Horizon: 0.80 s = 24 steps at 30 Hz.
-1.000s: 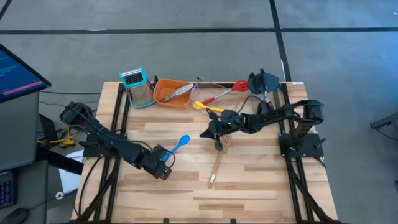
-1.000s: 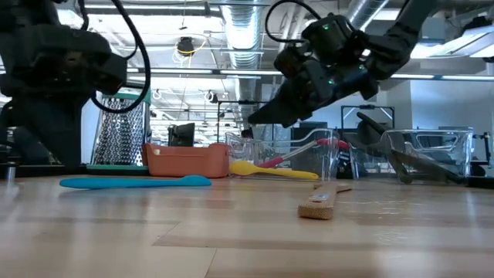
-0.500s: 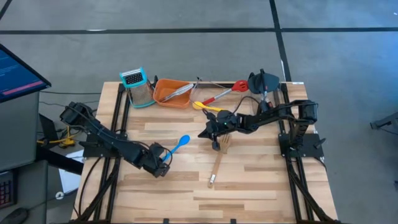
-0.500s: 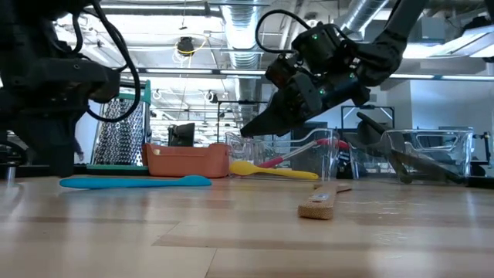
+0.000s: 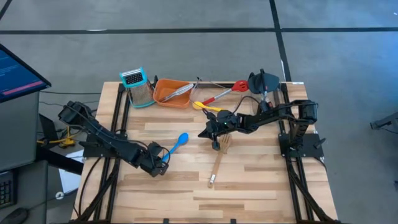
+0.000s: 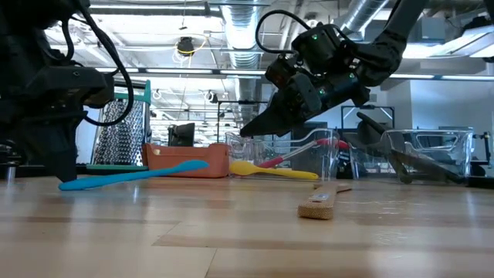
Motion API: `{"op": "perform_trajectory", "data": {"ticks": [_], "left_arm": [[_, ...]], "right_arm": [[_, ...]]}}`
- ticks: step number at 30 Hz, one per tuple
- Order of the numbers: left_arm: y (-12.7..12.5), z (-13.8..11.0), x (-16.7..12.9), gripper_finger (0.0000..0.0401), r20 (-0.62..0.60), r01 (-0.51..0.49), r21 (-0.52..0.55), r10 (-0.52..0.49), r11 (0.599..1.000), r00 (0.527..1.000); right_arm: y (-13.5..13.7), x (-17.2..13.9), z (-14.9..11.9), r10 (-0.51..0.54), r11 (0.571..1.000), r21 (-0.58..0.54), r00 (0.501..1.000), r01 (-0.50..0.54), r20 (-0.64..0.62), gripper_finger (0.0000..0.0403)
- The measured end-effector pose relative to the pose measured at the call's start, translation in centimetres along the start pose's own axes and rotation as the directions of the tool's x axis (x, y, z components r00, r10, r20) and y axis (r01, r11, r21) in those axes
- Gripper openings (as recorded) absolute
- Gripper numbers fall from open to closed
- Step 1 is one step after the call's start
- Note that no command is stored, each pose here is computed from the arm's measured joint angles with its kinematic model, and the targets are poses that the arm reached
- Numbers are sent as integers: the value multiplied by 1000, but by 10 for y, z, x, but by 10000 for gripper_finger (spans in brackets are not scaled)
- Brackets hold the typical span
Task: Pick & Place Kitchen Items
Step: Put the blue serving spoon into the left transparent bin
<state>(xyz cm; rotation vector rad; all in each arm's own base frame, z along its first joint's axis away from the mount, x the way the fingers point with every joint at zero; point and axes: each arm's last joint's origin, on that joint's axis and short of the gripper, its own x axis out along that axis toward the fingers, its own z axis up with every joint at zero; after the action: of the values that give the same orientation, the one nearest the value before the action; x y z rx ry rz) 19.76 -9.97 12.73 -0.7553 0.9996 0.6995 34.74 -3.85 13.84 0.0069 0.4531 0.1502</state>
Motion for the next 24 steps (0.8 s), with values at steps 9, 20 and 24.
{"op": "perform_trajectory", "data": {"ticks": [9, 20, 24], "left_arm": [[0, 0, 0, 1, 0, 3, 4, -3, 1000, 1000], [-1, 0, 1, 1, 1, 9, 5, -9, 1000, 1000], [-1, 0, 1, 1, 1, 11, 4, -11, 1000, 1000]], "right_arm": [[3, 1, 2, 7, 1000, -6, 1000, -7, 13, 0], [-13, 0, 7, -29, 894, 447, 999, 37, -25, 84], [-22, 0, 14, -44, 831, 553, 998, 64, -49, 154]]}}
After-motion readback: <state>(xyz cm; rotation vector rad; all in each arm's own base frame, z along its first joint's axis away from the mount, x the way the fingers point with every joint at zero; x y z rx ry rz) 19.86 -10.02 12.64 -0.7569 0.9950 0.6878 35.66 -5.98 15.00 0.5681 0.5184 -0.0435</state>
